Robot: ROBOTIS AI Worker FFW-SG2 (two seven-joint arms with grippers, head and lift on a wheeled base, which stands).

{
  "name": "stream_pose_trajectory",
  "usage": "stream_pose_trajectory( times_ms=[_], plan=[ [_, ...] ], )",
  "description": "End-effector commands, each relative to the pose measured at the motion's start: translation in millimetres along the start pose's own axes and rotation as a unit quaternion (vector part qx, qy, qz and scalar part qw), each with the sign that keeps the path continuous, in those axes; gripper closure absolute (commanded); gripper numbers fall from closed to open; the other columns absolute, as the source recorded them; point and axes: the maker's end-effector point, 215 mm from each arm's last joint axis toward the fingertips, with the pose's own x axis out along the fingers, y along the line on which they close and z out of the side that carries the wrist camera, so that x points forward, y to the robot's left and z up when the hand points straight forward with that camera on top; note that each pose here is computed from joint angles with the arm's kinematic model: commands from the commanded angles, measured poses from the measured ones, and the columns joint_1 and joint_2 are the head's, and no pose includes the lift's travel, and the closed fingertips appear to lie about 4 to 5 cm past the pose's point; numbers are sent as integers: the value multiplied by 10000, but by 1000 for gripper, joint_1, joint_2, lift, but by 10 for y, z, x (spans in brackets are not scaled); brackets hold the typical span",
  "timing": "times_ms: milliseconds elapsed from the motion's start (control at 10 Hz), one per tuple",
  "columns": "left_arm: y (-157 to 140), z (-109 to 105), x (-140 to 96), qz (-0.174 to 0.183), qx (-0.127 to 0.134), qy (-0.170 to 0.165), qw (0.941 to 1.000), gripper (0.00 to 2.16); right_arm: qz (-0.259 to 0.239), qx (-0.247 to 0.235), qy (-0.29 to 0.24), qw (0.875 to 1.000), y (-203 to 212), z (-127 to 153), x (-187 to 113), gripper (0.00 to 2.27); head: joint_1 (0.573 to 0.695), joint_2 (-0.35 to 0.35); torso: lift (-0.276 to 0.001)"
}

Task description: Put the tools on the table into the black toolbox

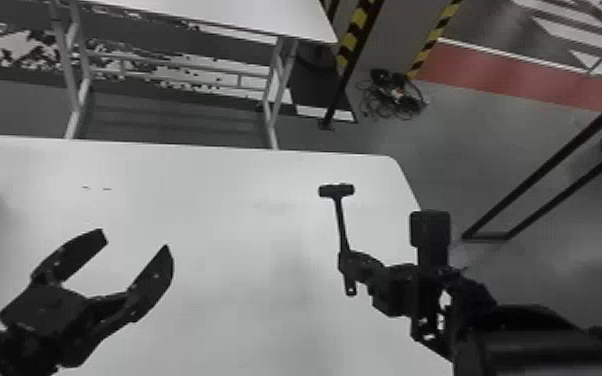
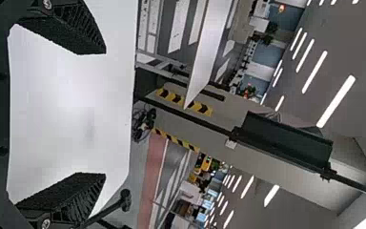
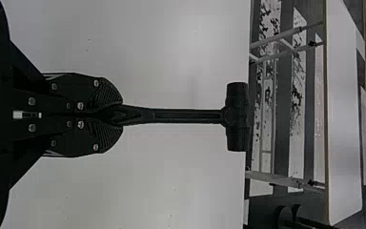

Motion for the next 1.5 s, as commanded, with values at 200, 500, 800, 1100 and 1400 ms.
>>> stream_pose_trajectory(
  times_ms=[200, 500, 800, 1100, 1400],
  plan=[
    [-241, -195, 170, -375, -537, 470, 9967, 73, 425, -478, -408, 9971, 513, 180, -106, 2250, 695, -328, -75],
    [-482, -261, 362, -783, -918, 943, 9882, 73, 797, -786, -412, 9929, 975, 82, -136, 2250, 695, -313, -75],
    [-640, -226, 450, -993, -1091, 1075, 9832, 73, 1096, -1093, -379, 9872, 1401, 4, -142, 2250, 695, -292, -75],
    [-757, -275, 497, -1079, -1114, 1191, 9807, 76, 1358, -1315, -404, 9811, 1801, 6, -173, 2250, 695, -262, -75],
    [-835, -308, 533, -1130, -1100, 1241, 9797, 76, 1504, -1445, -396, 9772, 2042, -19, -184, 2250, 695, -230, -75]
  ],
)
